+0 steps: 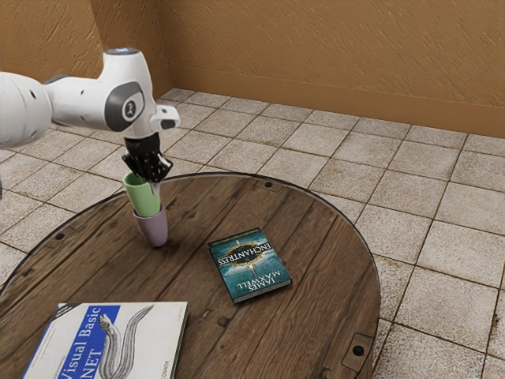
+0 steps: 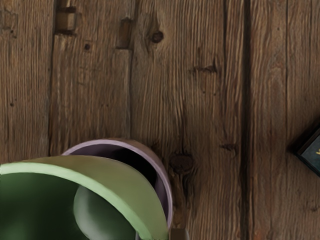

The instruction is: Place the right cup onto the left cup

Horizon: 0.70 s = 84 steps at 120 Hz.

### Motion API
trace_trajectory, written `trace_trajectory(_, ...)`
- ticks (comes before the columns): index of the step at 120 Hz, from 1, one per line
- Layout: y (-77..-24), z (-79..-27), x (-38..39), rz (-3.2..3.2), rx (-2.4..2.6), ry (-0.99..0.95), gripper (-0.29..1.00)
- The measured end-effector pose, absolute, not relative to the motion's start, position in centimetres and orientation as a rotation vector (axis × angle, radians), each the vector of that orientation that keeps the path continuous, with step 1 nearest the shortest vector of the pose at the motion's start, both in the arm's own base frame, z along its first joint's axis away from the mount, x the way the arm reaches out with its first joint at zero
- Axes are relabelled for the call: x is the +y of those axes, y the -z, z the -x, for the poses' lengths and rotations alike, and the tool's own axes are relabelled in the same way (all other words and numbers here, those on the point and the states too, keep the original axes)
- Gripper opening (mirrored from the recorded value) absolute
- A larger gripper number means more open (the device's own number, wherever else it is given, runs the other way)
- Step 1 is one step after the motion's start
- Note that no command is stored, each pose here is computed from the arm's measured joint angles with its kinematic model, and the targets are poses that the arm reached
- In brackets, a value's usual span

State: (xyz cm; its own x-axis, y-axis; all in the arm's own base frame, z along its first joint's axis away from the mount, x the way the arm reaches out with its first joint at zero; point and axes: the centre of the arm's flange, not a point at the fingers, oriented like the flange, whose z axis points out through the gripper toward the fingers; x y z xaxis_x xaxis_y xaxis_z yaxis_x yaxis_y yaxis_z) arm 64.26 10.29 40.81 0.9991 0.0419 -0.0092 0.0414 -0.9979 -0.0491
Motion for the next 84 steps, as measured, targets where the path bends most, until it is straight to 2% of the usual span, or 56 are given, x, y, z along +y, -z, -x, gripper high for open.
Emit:
trace_trajectory(23, -39.3, -64.6, 10.0, 3.092, -0.060, -0.044, -0.06)
trace_trajectory(49, -42.1, -64.2, 10.3, 3.098, -0.073, 0.027, 0.38)
trace_trajectory(67, -47.7, -62.9, 9.7, 3.107, -0.063, 0.111, 0.53)
trace_trajectory(84, -56.2, -59.2, 8.7, 3.135, -0.041, 0.174, 0.60)
